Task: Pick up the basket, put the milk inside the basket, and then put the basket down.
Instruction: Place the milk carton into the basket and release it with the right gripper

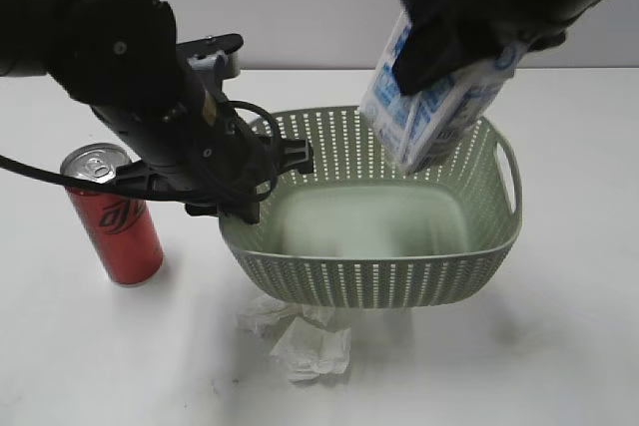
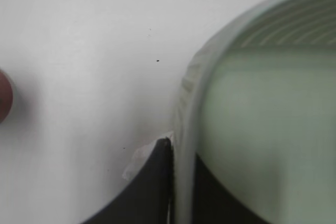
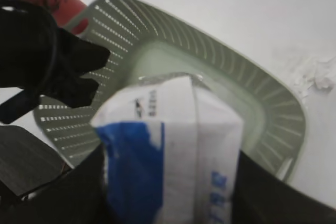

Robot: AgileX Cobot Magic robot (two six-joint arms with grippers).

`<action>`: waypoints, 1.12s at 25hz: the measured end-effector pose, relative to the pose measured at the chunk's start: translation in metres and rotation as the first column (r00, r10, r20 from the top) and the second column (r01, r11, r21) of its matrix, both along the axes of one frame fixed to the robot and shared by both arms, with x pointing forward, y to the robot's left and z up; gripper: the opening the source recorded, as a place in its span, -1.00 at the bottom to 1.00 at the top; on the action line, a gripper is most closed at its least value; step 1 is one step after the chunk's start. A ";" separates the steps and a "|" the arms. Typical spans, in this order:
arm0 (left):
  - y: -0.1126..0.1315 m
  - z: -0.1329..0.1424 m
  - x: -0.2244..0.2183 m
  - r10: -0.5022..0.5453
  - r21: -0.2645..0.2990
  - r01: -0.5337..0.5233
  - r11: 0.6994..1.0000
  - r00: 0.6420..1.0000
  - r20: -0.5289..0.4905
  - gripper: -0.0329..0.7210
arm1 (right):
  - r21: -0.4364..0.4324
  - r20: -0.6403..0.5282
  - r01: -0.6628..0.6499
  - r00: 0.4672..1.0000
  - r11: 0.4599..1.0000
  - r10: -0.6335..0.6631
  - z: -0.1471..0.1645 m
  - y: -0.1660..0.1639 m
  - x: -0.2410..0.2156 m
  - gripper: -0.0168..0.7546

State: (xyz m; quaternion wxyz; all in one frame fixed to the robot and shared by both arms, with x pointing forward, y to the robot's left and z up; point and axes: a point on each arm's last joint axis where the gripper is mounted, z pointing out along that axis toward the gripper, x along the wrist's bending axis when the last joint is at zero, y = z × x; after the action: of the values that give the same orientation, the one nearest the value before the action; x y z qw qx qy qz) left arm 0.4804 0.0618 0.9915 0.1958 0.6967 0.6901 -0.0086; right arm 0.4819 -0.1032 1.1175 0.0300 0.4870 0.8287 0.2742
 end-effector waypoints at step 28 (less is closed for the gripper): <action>0.001 0.001 0.004 -0.029 0.017 0.028 0.999 0.998 0.060 -0.89 | -0.261 -0.051 -0.088 0.996 0.961 0.078 -0.080 0.031 0.024 -0.15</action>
State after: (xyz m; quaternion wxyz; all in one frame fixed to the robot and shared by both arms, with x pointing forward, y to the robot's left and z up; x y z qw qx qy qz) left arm 0.4848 0.0624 0.9927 0.2109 0.7079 0.6740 0.0151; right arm 0.5058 -0.0718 1.0373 0.0661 0.4489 0.8779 0.1532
